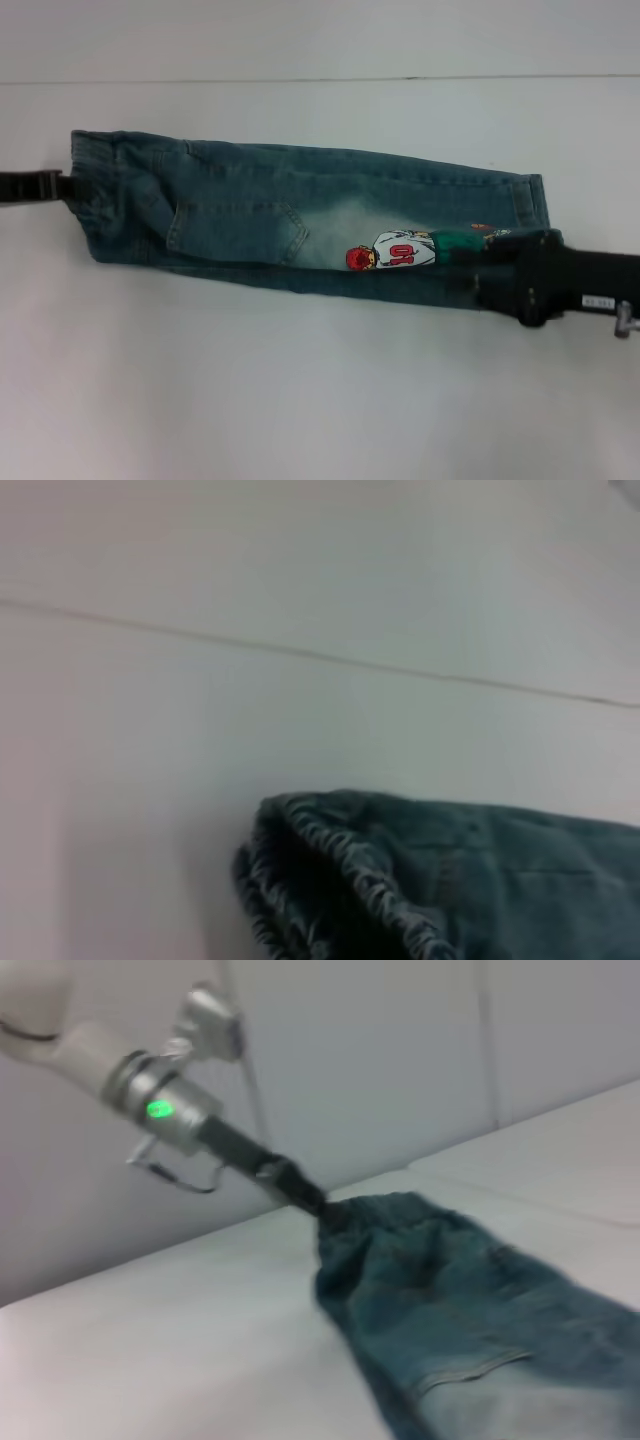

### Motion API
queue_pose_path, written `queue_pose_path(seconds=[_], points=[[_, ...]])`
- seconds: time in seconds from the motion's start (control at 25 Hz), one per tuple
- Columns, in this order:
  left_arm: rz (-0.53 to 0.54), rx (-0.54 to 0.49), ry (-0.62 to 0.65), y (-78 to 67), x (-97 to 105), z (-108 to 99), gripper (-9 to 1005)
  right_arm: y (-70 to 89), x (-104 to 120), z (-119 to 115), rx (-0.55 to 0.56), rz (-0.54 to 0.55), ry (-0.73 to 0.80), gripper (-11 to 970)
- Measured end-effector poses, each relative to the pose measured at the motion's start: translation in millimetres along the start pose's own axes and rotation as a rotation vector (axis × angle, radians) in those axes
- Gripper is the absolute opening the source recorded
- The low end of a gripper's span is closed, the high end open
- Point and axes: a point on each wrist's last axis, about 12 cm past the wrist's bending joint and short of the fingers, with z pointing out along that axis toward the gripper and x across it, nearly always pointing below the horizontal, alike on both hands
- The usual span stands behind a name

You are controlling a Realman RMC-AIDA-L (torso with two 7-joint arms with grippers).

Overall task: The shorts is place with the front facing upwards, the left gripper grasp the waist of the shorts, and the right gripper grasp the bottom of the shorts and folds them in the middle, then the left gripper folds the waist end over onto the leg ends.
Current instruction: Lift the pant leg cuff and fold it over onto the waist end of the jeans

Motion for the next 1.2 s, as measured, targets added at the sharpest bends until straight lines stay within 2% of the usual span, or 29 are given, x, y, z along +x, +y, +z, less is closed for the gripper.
queue_pose_path(seconds=[0.24, 0.44, 0.52, 0.64, 0.92, 1.2], points=[[0.038, 0.093, -0.011, -16.1, -12, -9, 70, -7.9, 5, 16, 0.162, 0.06, -0.112, 338], [0.071, 0.225, -0.06, -37.4, -29, -18, 70, -9.8, 8, 38, 0.299, 0.051, -0.208, 140], [0.083, 0.279, -0.079, -47.0, -36, -18, 70, -12.2, 10, 50, 0.348, 0.05, -0.209, 0], [0.099, 0.331, -0.093, -58.7, -44, -17, 70, -16.2, 9, 67, 0.401, 0.051, -0.191, 0], [0.122, 0.431, -0.102, -83.2, -58, -11, 70, -11.6, 9, 97, 0.464, 0.04, -0.172, 1], [0.124, 0.55, -0.145, -100.1, -67, -16, 70, -2.6, 9, 116, 0.463, 0.025, -0.148, 2]])
